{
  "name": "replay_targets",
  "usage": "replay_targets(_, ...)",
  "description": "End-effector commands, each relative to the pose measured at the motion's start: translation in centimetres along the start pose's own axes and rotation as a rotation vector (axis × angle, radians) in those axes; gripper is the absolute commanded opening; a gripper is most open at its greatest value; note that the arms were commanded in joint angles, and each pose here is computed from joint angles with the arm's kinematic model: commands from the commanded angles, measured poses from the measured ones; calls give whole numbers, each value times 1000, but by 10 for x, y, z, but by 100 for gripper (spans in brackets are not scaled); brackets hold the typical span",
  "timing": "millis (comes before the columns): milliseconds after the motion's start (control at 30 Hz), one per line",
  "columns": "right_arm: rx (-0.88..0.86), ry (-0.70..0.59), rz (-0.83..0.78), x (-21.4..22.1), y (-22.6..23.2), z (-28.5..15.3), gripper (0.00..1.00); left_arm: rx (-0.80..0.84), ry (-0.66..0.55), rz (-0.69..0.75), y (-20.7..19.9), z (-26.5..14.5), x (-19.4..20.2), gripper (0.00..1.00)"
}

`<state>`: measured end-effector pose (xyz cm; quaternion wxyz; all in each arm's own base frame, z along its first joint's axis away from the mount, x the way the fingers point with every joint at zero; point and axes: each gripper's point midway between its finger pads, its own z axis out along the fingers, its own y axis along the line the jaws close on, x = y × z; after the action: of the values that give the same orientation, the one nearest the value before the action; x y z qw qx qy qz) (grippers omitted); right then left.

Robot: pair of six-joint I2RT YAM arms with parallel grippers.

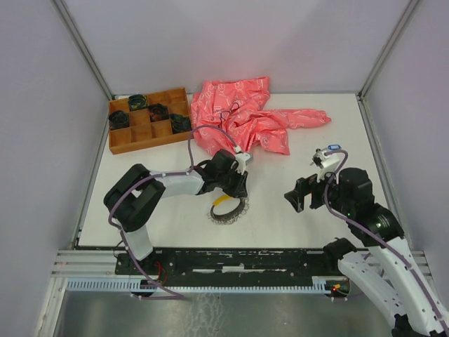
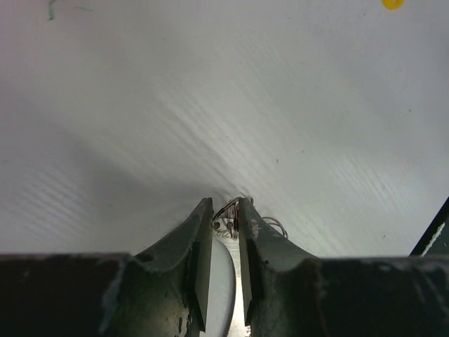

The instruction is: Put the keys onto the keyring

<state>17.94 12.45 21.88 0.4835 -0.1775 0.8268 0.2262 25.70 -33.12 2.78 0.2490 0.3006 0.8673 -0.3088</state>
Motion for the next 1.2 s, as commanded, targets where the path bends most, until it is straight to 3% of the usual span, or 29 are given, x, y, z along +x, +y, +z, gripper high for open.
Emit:
replay_targets(0,-90,69,51,1,16,13,99,18,-35,47,-30,1,-16,27)
replay_targets(200,-149,128,104,11,23,35,96,1,-99,88,-49,-23,-23,34)
replay_targets(467,-203,176,141,20,29,57,94,38,-201,18,-60,-54,-24,43)
replay_targets(700,-213,190,155,27,29,62,94,-17,-147,-11,-45,-34,-11,40)
replay_targets(967,-227,196,153,32,31,61,90,-2,-95,120,-38,-12,-6,32)
replay_targets(1167,-232,196,152,33,31,61,89,16,-57,178,-36,-2,0,31)
